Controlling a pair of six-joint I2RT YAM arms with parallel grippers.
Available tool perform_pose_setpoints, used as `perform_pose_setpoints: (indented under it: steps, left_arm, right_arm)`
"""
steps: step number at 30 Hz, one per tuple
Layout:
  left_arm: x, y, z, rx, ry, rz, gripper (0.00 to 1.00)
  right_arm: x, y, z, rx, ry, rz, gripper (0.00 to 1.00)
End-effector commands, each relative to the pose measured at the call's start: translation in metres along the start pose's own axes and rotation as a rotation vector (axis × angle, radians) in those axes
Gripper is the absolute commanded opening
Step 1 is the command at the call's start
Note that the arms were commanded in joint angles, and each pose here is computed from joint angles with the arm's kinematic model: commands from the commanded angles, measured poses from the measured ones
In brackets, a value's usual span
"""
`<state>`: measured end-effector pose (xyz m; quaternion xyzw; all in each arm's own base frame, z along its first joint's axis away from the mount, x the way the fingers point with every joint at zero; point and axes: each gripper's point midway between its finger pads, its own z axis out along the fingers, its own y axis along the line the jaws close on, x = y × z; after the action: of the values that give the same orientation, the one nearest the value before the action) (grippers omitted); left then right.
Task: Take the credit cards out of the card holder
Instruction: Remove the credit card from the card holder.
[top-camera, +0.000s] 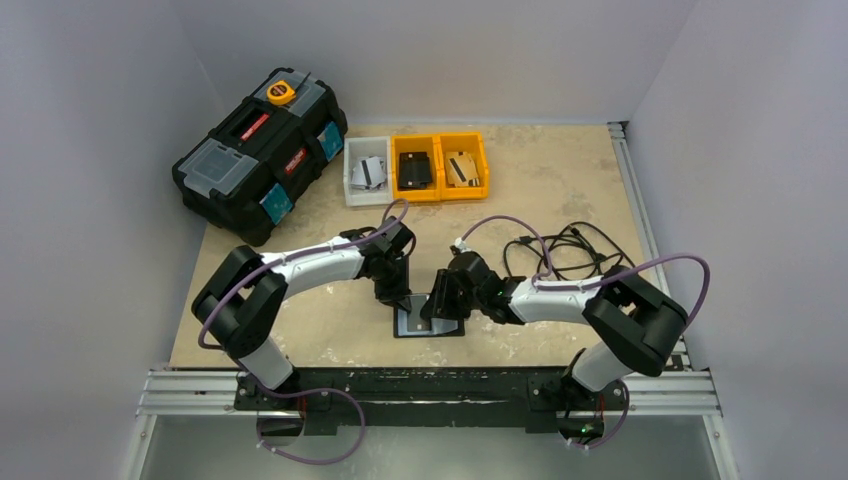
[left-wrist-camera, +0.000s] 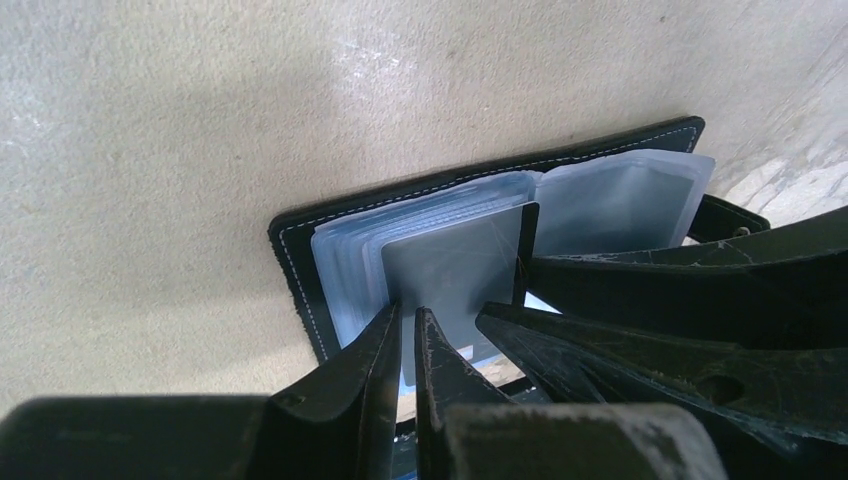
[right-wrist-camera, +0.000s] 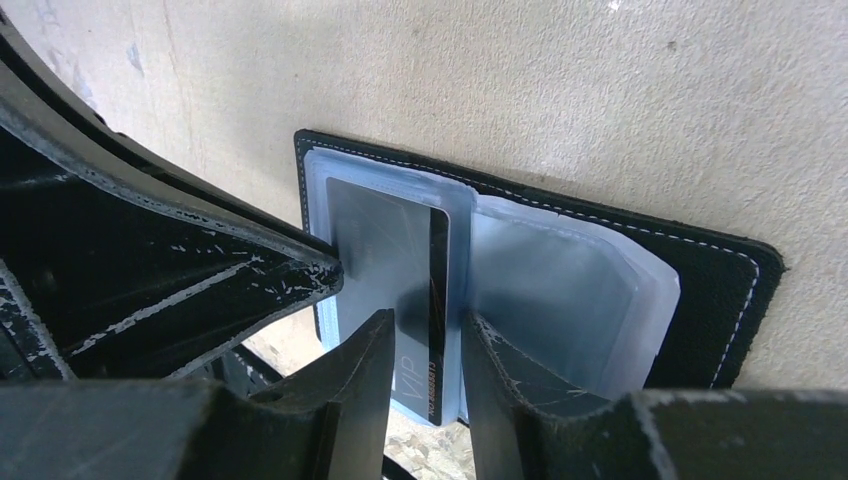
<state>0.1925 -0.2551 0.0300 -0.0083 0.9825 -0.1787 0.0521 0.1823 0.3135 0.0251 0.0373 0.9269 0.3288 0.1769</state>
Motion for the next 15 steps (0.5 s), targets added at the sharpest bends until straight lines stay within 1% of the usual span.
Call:
perform_pose_setpoints:
  steps: [1,9,15]
  left_arm:
    - [0.003,-0.001,0.01,0.013,0.013,0.007,0.09]
    - [0.007,0.005,0.015,-0.014,0.024,-0.003,0.09]
    - [0.01,0.015,0.018,-0.05,0.03,-0.022,0.07]
  right_arm:
    - [0.006,-0.012,0.006,-0.003,0.02,0.022,0.31]
    - [0.006,-0.016,0.003,-0.06,0.032,0.072,0.29]
    - [0.004,-0.014,-0.006,-0.195,0.034,0.143,0.29]
